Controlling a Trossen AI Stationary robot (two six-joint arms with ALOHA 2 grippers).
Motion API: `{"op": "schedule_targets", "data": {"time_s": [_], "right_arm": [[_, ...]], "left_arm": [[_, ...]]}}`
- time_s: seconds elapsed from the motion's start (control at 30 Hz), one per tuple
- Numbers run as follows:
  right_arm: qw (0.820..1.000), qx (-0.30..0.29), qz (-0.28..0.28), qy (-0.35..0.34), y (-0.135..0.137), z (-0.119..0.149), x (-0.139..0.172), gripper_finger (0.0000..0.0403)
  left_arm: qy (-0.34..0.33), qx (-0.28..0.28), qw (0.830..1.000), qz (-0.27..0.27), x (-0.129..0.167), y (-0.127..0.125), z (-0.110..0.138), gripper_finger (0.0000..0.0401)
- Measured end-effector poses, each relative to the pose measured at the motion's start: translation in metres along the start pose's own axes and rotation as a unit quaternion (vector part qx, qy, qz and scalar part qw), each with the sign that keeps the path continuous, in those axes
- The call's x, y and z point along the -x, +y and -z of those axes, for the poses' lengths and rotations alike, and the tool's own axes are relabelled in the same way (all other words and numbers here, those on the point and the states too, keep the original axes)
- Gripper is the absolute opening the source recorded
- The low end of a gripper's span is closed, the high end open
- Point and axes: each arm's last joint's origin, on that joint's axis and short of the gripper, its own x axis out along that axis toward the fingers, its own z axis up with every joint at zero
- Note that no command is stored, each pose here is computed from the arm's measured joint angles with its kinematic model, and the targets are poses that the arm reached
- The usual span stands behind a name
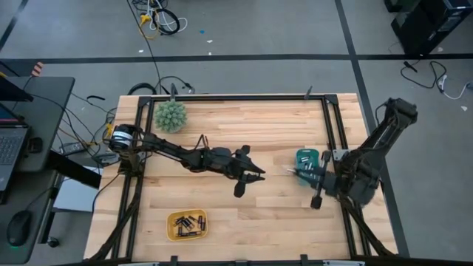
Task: Sort batteries
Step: Put the silver battery into the green bin
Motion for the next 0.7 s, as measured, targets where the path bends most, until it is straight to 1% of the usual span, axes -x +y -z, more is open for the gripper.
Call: {"op": "schedule_targets", "data": {"time_s": [0.07,0.13,0.2,0.27,0.33,0.37,0.47,0.5,0.53,0.57,0.7], "right_arm": [[0.999,-0.024,-0.012,0.038,-0.011,0.012,0.002,0.0018],[0.993,-0.055,-0.043,0.091,-0.022,0.026,0.005,0.0018],[0.983,-0.106,-0.054,0.139,-0.034,0.035,0.009,0.0018],[0.969,-0.148,-0.039,0.194,-0.047,0.046,0.011,0.0018],[0.947,-0.195,-0.002,0.255,-0.058,0.058,0.013,0.0018],[0.932,-0.219,0.019,0.287,-0.063,0.063,0.014,0.0018],[0.876,-0.278,0.088,0.383,-0.072,0.079,0.016,0.0019],[0.861,-0.288,0.104,0.407,-0.072,0.084,0.015,0.002],[0.849,-0.294,0.114,0.423,-0.071,0.089,0.014,0.0021],[0.844,-0.293,0.12,0.433,-0.07,0.093,0.013,0.0023],[0.844,-0.292,0.13,0.432,-0.063,0.098,0.006,0.0039]], "left_arm": [[-0.011,-0.001,1.0,0.002,0.0,-0.001,-0.002,0.0108],[-0.015,-0.001,1.0,0.003,0.0,-0.001,-0.003,0.0108],[-0.017,-0.001,1.0,0.009,0.0,-0.001,-0.004,0.0108],[-0.02,-0.002,1.0,0.011,0.0,-0.002,-0.004,0.0108],[-0.018,-0.001,1.0,0.011,0.0,-0.002,-0.004,0.0108],[-0.019,-0.001,1.0,0.011,0.0,-0.002,-0.004,0.0108],[-0.02,-0.002,1.0,0.011,0.0,-0.002,-0.004,0.0108],[-0.02,-0.002,1.0,0.012,0.0,-0.002,-0.004,0.0108],[-0.02,-0.002,1.0,0.012,0.0,-0.002,-0.004,0.0108],[-0.02,-0.002,1.0,0.012,0.0,-0.002,-0.004,0.0108],[-0.015,-0.001,1.0,0.012,0.0,-0.002,-0.003,0.0108]]}}
